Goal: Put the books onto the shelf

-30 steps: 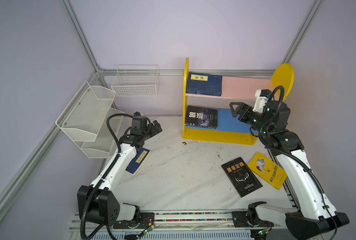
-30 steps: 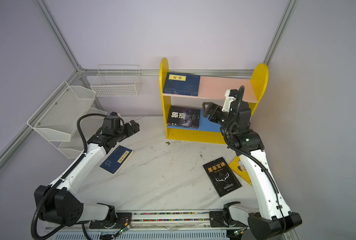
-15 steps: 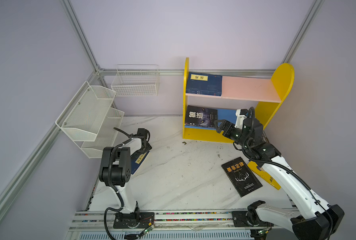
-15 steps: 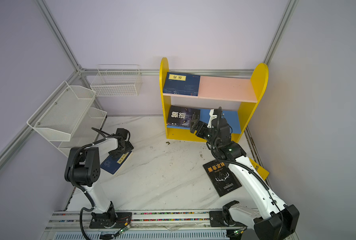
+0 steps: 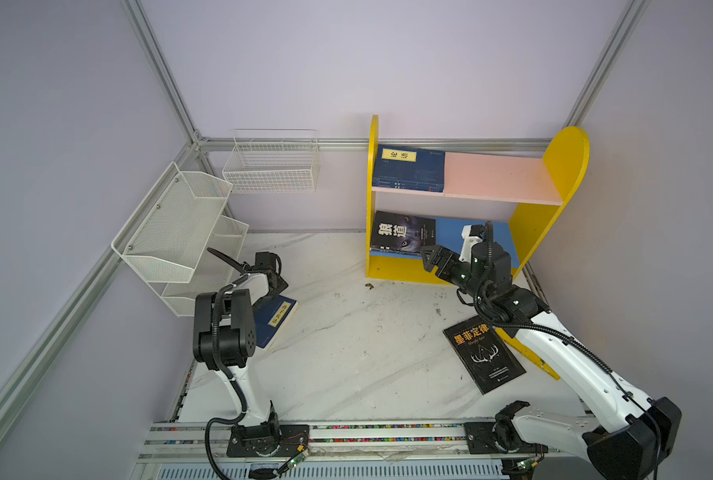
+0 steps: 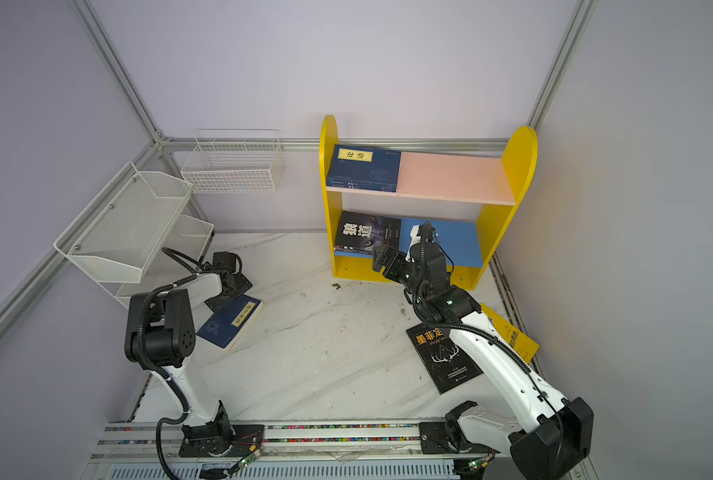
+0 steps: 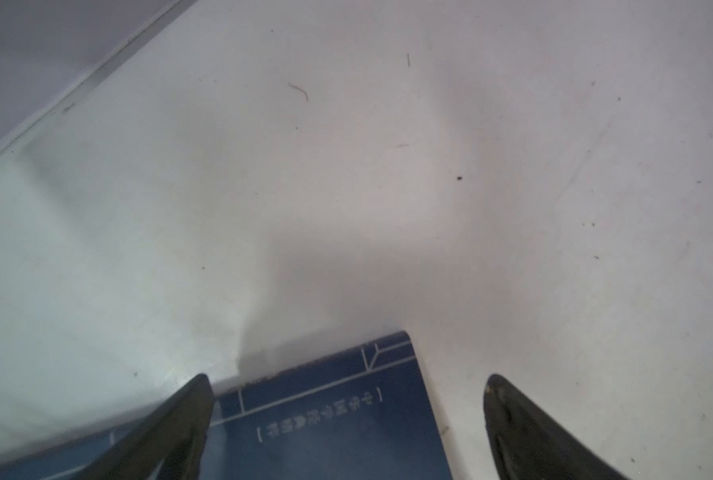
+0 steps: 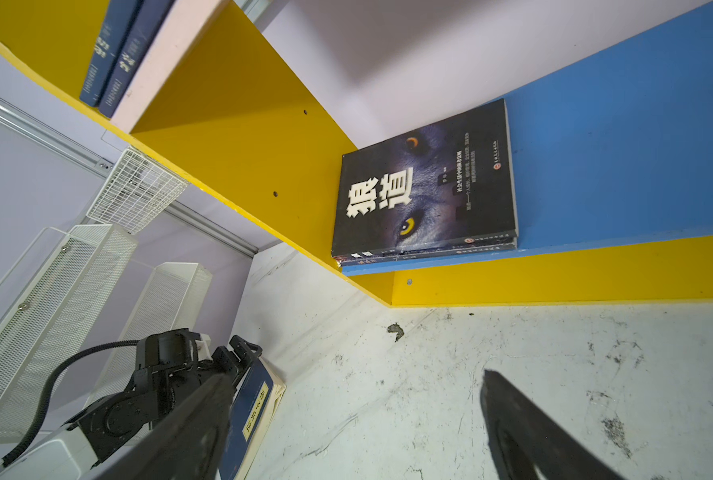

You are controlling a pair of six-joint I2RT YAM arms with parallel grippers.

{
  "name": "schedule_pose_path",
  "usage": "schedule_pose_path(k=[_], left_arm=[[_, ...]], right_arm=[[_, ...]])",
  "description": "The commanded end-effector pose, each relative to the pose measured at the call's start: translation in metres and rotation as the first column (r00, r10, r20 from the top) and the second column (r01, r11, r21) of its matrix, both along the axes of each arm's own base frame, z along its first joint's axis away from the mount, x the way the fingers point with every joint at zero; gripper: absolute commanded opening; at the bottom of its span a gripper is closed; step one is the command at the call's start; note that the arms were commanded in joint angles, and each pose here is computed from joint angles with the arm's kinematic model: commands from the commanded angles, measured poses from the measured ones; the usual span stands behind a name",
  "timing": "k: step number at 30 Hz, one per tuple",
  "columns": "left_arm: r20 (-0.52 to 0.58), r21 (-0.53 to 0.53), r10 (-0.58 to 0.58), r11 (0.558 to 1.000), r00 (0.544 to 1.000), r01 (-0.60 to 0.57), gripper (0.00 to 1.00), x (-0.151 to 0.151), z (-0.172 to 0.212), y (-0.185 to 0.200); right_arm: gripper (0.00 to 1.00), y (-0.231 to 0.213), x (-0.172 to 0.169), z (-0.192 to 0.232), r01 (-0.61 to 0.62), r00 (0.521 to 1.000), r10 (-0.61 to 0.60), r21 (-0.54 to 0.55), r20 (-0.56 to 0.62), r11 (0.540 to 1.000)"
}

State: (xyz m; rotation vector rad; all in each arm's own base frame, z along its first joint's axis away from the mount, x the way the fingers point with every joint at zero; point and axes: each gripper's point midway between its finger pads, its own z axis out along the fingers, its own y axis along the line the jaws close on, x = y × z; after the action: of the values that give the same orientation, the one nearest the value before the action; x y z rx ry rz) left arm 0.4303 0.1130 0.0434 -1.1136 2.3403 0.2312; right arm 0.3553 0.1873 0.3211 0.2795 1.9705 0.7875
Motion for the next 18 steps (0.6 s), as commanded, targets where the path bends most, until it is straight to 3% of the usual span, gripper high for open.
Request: schedule_pose_path(k=[1,10,14,18], left_arm=[[0.035,-0.078,0.075,0.994,0.997,-0.072,1.00,0.003,-0.002,0.030],[-0.064,-0.352,0.066,0.932,0.996,-0.084,1.00,-0.016,-0.051,-0.003],[-0.091,-0.456,0.029,0.887,0.995,-0.068,1.00,-0.032,-0.060,-0.047],[-0.098,-0.558,-0.049,0.830,0.994,-0.014,1.00,-0.045,-0.060,-0.120]], right_arm=[[0.95,0.006,0.007,0.015,-0.001,0.999,0.001,0.011,0.042,1.000],[0.95,0.011,0.012,0.008,-0.007,0.999,0.007,0.002,0.033,1.000],[0.95,0.011,0.012,0.002,-0.005,1.000,0.006,-0.008,0.023,1.000],[0.95,0.011,0.011,-0.009,-0.013,1.000,0.013,-0.016,0.004,1.000]])
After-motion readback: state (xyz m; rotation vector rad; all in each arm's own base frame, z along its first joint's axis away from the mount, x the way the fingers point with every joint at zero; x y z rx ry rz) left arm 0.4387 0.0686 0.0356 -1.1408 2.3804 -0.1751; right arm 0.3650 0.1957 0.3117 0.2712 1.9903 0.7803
